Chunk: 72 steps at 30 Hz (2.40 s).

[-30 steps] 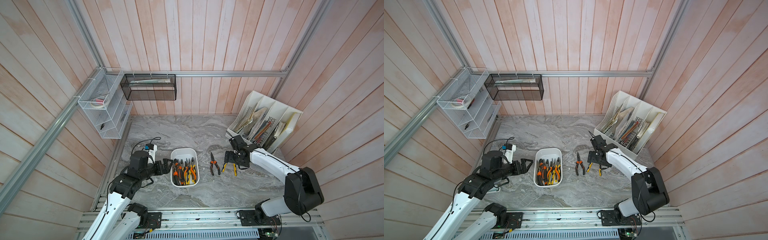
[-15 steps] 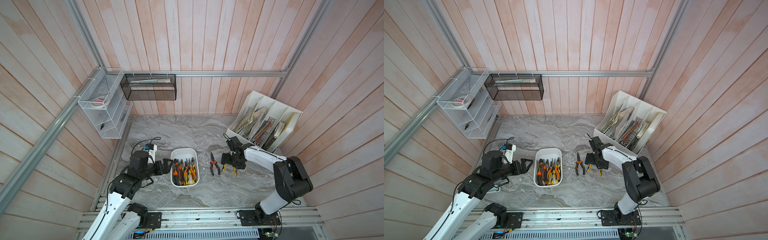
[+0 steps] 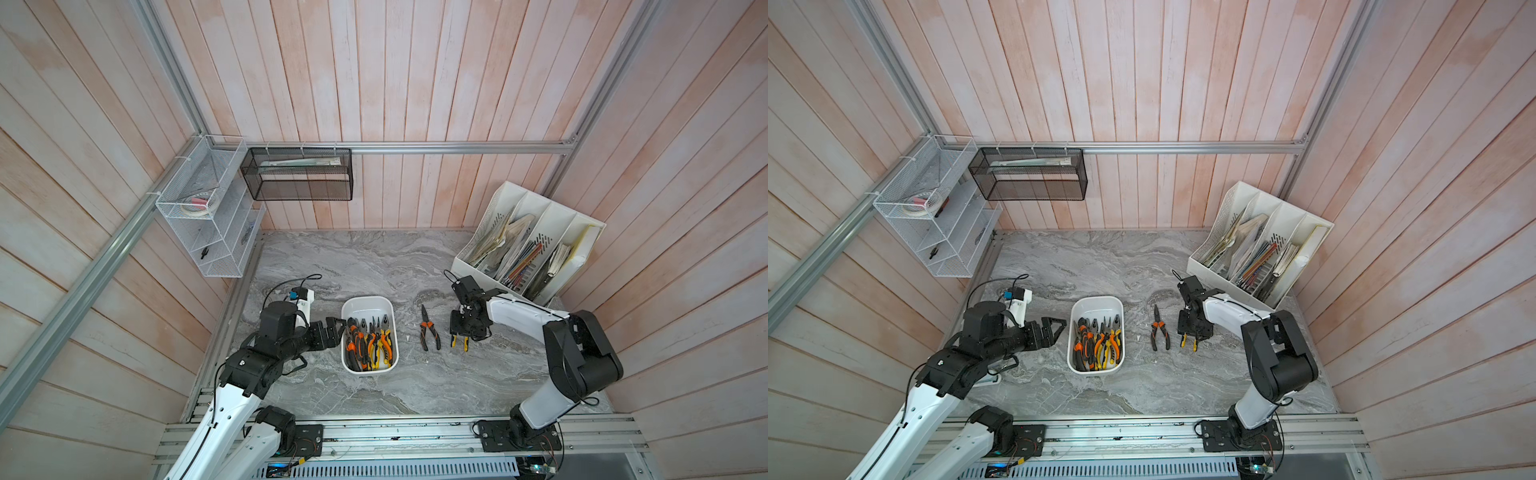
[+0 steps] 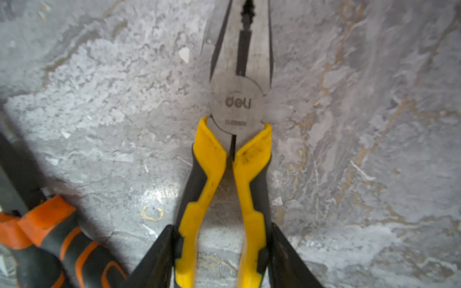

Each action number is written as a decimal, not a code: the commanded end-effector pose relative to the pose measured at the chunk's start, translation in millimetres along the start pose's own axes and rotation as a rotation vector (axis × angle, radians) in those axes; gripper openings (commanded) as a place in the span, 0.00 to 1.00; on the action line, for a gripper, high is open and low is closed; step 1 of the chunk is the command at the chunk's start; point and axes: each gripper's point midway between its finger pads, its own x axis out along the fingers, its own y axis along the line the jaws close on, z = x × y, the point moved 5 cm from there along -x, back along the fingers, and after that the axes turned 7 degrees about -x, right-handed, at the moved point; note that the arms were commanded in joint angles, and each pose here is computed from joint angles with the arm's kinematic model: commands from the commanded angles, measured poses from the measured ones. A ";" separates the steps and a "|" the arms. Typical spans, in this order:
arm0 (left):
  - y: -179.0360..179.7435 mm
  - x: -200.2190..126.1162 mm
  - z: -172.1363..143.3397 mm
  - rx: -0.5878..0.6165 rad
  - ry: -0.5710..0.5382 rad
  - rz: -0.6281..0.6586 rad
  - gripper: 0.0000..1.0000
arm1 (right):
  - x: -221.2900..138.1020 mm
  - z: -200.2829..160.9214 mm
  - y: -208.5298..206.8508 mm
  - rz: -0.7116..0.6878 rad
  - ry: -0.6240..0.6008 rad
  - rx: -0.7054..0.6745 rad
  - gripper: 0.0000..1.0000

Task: Take the pliers out of the storage box
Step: Place the pliers at the center of the board, then pick up the pliers from the storage box.

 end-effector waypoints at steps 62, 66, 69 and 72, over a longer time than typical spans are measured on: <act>0.3 -0.7 -1.0 0.005 -0.014 -0.006 1.00 | -71.6 -54.8 264.7 0.531 0.007 -0.292 0.61; 1.1 -0.1 -1.4 0.002 -0.011 -0.002 1.00 | -60.7 -61.3 274.9 0.538 0.032 -0.306 0.59; 1.0 -0.3 -1.0 0.001 -0.013 -0.001 1.00 | -49.8 -66.1 279.6 0.527 0.056 -0.310 0.57; 1.1 -0.7 -0.9 0.001 -0.016 -0.001 1.00 | -41.2 -68.1 280.8 0.507 0.071 -0.312 0.53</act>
